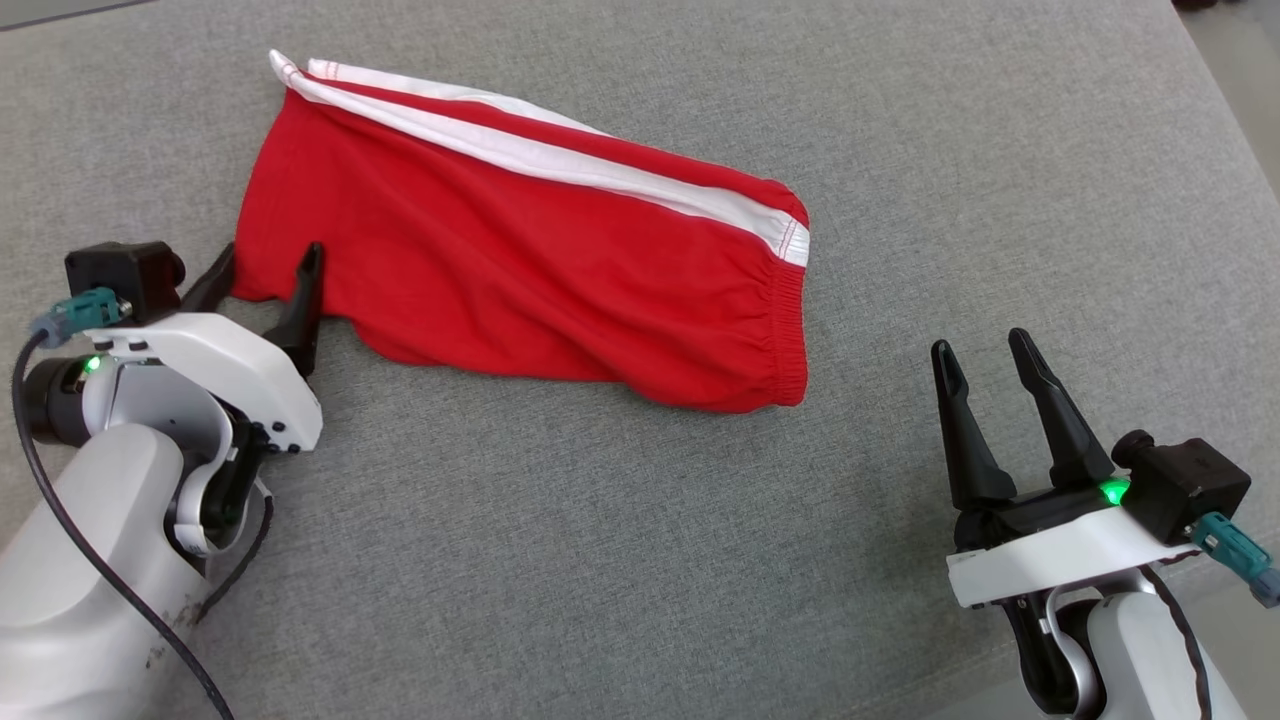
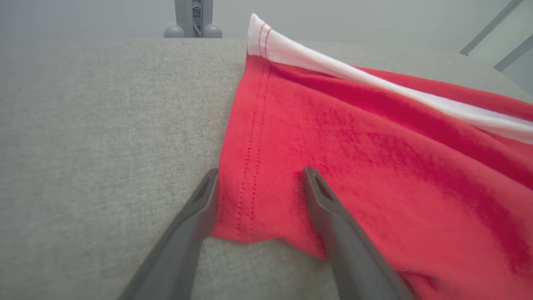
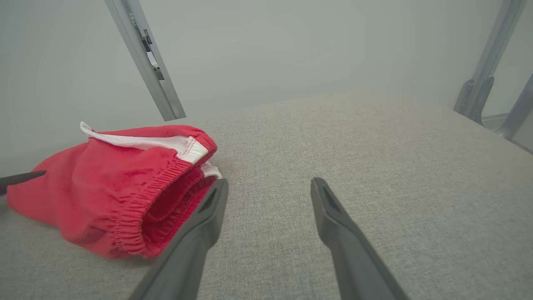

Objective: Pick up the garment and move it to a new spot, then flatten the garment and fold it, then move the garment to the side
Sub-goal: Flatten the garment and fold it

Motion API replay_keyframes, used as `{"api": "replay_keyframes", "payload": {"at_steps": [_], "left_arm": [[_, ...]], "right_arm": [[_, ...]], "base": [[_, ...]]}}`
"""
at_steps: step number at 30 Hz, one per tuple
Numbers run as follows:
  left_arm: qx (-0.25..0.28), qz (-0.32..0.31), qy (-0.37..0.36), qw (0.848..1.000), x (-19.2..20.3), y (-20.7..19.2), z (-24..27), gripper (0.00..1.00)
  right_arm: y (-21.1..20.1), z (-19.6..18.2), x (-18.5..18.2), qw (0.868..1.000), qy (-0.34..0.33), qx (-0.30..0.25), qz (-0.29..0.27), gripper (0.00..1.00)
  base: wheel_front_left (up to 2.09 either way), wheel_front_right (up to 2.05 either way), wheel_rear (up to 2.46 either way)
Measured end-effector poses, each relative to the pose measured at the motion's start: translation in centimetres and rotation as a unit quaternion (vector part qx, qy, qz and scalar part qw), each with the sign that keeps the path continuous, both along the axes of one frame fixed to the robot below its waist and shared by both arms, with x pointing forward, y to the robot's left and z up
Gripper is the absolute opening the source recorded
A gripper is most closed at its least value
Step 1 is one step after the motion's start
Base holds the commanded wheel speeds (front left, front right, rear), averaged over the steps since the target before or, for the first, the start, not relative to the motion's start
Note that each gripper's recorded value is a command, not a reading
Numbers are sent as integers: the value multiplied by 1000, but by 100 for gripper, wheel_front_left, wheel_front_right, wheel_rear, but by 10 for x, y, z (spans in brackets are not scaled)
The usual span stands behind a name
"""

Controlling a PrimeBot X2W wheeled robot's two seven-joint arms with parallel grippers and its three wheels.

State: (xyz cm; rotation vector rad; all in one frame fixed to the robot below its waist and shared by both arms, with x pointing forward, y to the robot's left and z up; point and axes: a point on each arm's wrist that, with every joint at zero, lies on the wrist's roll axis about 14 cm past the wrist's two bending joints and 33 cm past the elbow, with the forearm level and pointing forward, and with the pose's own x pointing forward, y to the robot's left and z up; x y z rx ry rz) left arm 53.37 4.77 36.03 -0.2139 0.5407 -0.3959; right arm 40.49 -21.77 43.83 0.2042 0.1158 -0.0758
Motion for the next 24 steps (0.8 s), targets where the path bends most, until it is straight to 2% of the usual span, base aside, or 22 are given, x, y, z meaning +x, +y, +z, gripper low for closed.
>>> {"api": "replay_keyframes", "payload": {"at_steps": [6,10,11,12,16,24], "left_arm": [[-2,8,16,1000,6,1,-7,100],[-6,-11,35,999,1,-5,-7,100],[-10,-14,38,999,0,-7,-5,57],[-12,-17,39,999,0,-8,-4,0],[-12,-30,36,999,-5,-12,0,0],[-40,18,9,999,-21,1,10,0]], "right_arm": [[-1,-5,2,1000,3,7,-3,100],[2,-5,5,1000,0,11,2,100],[3,-4,6,1000,-2,12,2,100],[4,-4,7,1000,-3,13,4,100],[6,-2,8,1000,-7,18,6,100],[5,2,6,1000,-13,20,3,100]], "base": [[0,0,0],[0,0,0],[0,0,0],[0,0,0],[0,0,0],[0,0,0]]}}
